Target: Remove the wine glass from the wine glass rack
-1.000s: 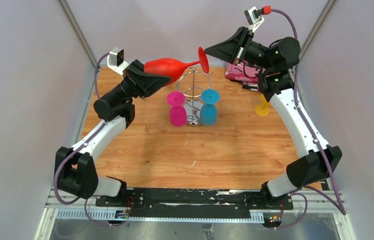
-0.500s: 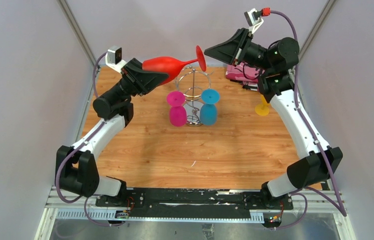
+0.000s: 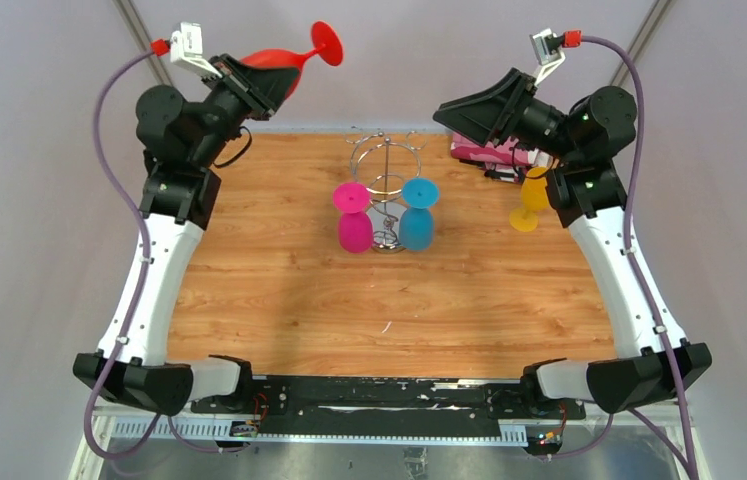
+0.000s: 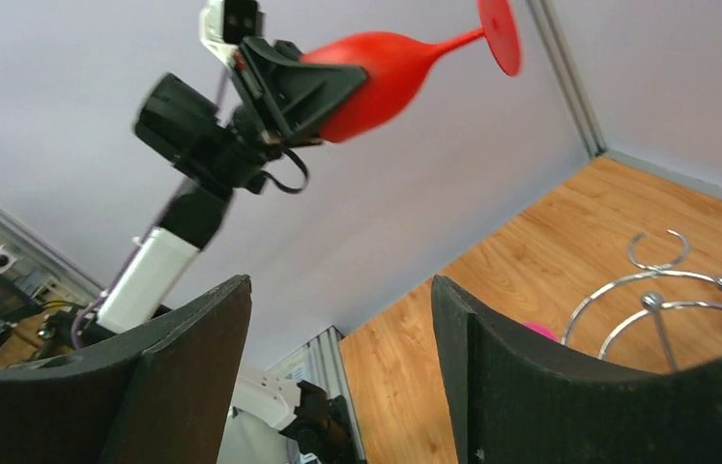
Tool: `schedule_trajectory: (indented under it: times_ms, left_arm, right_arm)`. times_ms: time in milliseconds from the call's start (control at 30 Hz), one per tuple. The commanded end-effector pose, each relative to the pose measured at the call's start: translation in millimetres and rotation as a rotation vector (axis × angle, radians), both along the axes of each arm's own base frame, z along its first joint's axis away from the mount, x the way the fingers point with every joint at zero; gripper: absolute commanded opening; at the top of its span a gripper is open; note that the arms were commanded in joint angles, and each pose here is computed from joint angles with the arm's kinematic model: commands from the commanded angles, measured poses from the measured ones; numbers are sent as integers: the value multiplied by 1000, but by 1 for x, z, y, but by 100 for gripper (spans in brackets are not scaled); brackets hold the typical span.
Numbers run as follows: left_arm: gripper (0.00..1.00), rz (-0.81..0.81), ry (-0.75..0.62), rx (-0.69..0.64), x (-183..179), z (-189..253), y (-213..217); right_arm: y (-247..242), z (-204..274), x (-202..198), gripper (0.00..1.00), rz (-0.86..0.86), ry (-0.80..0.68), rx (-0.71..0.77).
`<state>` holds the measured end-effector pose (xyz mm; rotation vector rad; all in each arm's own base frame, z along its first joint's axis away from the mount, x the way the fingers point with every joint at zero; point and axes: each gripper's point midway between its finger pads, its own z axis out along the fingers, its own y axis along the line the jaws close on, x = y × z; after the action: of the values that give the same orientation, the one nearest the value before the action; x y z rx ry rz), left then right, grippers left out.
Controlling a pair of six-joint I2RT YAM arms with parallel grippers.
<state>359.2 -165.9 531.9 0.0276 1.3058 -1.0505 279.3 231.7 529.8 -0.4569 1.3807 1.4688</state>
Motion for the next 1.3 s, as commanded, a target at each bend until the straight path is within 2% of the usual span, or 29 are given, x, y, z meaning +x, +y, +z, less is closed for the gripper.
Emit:
schedule_trajectory:
  times_ms: [0,200,333,767,1033,1267]
  left_arm:
    - [0,379,359,322,39,-88,61]
    - [0,604,593,548,61,-129,108]
    - [0,643,716,673,79,-166,120]
    - [0,516,915,827,109,-263,117]
    - [0,417,1003,993,113,-305,124]
    - [0,319,1032,1007,117,-330,119]
  right_arm:
    - [-12,-24,15,73,-106,15,-73]
    - [-24,-39,25,73,-151,44,-92]
    - [-34,-51,36,73,-190,78,-110]
    - [-50,-81,61,75,-245,168,-153]
    - [-56,-85,66,76,-268,185,-151]
    - [-60,-90,70,76,-282,198,-152]
